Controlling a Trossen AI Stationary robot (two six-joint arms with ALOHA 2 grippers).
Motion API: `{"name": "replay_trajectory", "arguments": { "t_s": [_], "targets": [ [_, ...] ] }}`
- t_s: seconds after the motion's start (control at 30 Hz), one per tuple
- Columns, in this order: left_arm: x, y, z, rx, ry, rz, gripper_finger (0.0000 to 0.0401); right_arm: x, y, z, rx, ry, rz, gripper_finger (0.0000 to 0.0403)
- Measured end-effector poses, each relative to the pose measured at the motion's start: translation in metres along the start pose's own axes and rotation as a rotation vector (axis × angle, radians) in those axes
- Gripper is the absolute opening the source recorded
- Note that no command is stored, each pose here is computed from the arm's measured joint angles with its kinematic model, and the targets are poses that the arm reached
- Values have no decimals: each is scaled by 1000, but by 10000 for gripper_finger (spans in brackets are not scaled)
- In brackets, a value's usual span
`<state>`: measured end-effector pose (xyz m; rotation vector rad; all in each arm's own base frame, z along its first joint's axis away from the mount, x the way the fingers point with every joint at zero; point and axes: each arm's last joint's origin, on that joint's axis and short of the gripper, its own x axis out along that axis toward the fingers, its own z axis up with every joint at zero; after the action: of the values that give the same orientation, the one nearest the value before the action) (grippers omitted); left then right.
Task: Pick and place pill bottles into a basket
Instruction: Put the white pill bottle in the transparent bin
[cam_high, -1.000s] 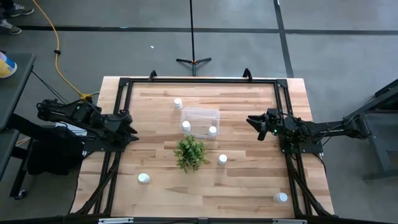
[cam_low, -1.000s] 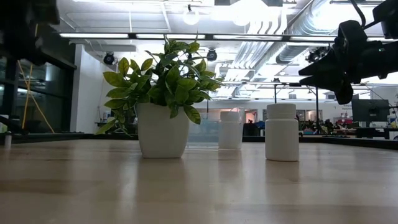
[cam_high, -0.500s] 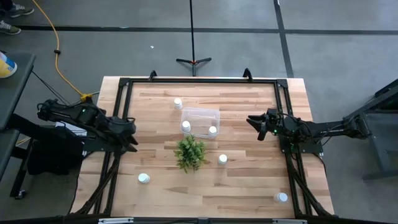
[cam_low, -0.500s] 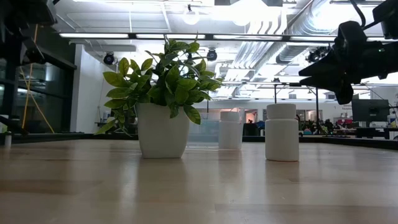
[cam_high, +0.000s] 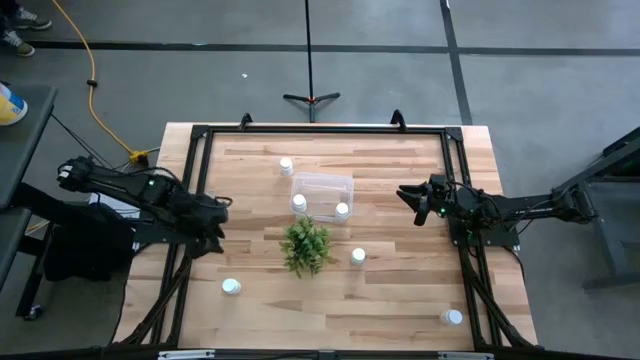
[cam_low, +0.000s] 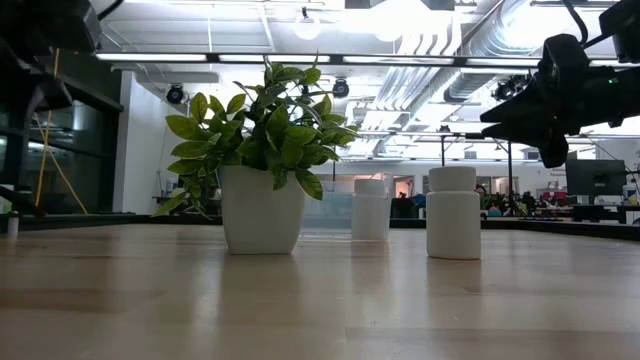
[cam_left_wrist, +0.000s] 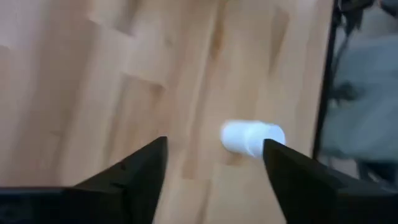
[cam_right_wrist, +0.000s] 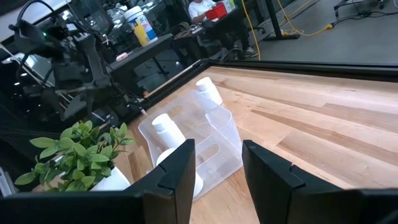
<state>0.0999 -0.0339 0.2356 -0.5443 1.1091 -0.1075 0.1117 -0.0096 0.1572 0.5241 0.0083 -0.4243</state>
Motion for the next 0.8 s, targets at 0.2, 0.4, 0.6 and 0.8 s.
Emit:
{"name": "replay_trajectory", "arguments": {
  "t_s": [0.2,0.4,0.6,0.8],
  "targets": [
    [25,-4,9,-118,197,15,370,0,0,0,-1,1,0,124],
    [43,-4,16,-221,309,102,378,0,-1,-1,-7,13,-8,124],
    [48,-7,18,-328,389,93,378,0,-1,-2,-13,24,-14,124],
    [43,-14,23,-496,370,123,378,0,-2,-3,-17,31,-19,124]
  ]
}}
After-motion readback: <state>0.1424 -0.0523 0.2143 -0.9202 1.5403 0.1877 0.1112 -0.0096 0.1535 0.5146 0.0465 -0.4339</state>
